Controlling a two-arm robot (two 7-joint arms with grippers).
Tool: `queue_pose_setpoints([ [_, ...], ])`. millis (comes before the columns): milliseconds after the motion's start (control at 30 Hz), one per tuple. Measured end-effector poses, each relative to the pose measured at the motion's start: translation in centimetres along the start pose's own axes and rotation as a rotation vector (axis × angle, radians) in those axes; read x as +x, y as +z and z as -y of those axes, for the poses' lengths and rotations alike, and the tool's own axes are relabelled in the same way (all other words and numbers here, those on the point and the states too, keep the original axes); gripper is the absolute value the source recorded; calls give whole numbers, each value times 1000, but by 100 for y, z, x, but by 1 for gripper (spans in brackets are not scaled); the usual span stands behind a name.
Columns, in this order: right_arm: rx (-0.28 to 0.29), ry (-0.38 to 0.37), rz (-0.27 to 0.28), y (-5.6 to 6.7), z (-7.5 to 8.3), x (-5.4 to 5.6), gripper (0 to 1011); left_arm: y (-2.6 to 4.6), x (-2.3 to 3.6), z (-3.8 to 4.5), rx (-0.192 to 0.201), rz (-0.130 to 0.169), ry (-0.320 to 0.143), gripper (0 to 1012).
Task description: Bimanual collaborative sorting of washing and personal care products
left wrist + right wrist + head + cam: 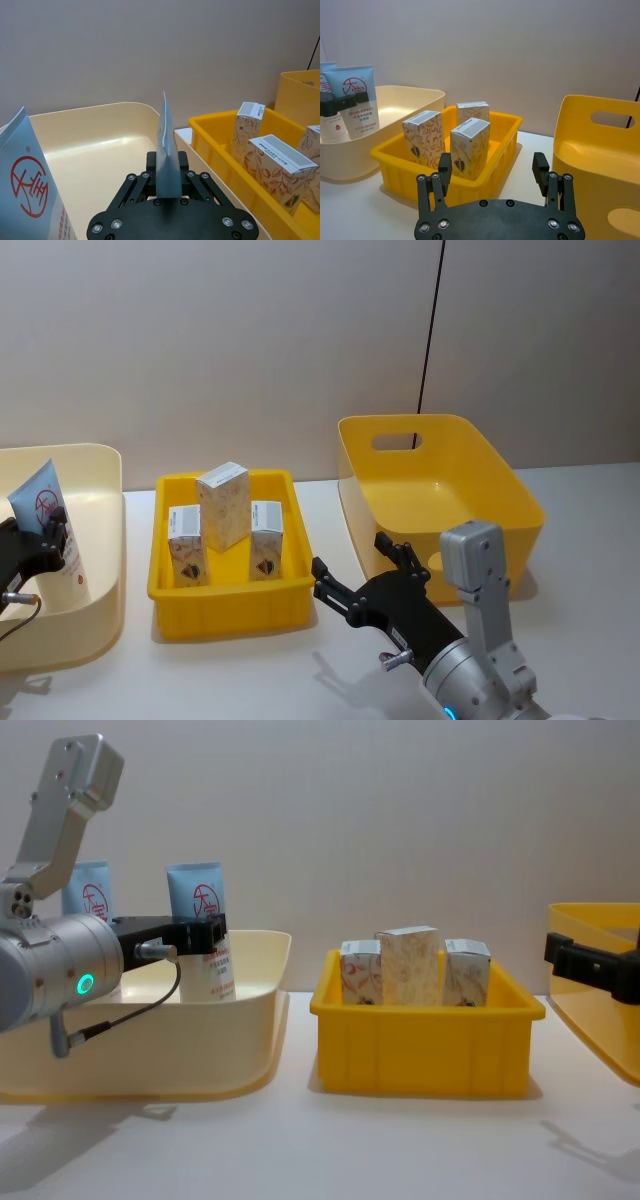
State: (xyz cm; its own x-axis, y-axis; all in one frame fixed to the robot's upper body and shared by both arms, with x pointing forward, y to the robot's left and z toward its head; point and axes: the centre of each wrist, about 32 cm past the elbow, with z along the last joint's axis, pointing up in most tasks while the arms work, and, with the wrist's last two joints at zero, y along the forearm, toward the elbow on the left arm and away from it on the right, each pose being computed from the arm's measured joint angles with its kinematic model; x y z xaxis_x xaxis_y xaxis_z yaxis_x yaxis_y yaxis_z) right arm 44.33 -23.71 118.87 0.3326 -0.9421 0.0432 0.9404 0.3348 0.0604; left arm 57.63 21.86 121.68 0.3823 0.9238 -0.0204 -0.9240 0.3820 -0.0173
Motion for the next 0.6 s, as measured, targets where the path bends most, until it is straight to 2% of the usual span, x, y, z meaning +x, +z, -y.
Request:
queue_pose_setpoints([
  [267, 0, 0, 0, 0, 0, 0, 1001, 11, 26, -7, -17, -1, -12, 225],
  [433, 0, 0, 0, 0, 0, 0, 1001, 37, 58, -17, -51, -5, -31, 225],
  [600, 0, 0, 0, 0, 0, 0, 1001, 100, 119, -37, -105, -11, -65, 225],
])
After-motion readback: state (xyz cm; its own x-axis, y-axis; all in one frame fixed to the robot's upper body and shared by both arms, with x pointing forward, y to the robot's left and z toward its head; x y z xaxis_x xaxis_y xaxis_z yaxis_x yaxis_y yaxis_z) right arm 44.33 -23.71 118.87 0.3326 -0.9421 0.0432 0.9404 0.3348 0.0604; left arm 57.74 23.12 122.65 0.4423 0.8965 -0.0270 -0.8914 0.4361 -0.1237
